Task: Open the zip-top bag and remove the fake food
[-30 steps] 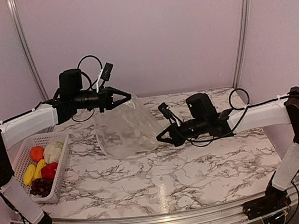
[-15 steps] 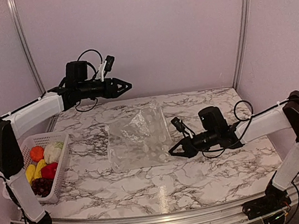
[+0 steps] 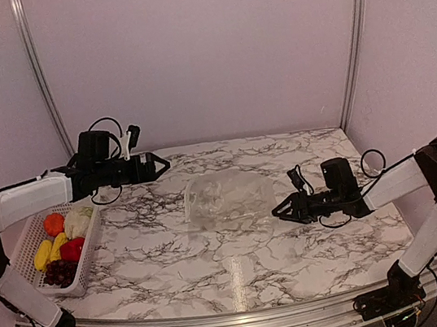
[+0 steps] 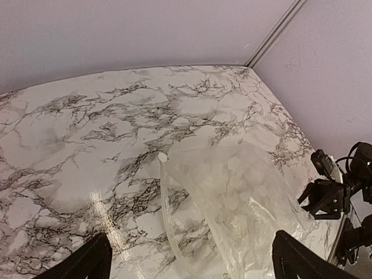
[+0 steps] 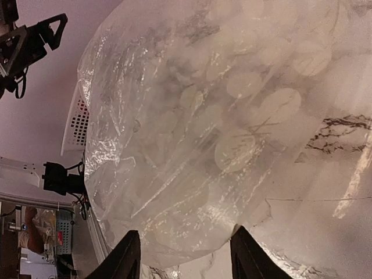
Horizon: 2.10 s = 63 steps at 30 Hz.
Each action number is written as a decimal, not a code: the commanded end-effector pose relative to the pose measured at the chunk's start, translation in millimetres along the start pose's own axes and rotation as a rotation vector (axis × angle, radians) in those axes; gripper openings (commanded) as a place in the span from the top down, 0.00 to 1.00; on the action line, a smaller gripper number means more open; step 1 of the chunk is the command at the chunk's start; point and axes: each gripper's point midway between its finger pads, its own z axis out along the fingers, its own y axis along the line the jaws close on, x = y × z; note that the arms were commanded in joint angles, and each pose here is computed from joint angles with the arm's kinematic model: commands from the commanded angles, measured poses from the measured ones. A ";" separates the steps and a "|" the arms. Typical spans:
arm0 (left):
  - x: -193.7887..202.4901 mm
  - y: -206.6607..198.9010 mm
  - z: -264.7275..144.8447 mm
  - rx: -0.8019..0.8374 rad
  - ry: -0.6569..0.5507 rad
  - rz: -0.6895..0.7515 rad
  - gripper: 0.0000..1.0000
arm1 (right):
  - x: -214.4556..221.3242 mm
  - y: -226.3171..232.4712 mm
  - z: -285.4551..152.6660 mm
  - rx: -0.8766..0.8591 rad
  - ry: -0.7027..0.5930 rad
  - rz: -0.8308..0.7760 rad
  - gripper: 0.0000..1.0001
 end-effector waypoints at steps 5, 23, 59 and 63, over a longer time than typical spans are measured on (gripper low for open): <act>73.1 -25.0 -9.8 0.096 0.042 -0.025 0.01 | -35.8 -16.4 -42.2 0.219 -0.099 -0.090 0.44; 156.3 -64.4 56.5 0.214 0.222 -0.090 0.26 | -21.9 -3.8 27.7 0.193 0.056 -0.155 0.45; 41.0 30.4 -63.6 -0.194 0.093 -0.150 0.01 | -116.4 69.3 -89.7 0.282 -0.280 -0.453 0.01; 15.2 49.6 -101.8 -0.320 -0.005 -0.159 0.01 | -133.9 80.4 -110.8 0.309 -0.361 -0.492 0.01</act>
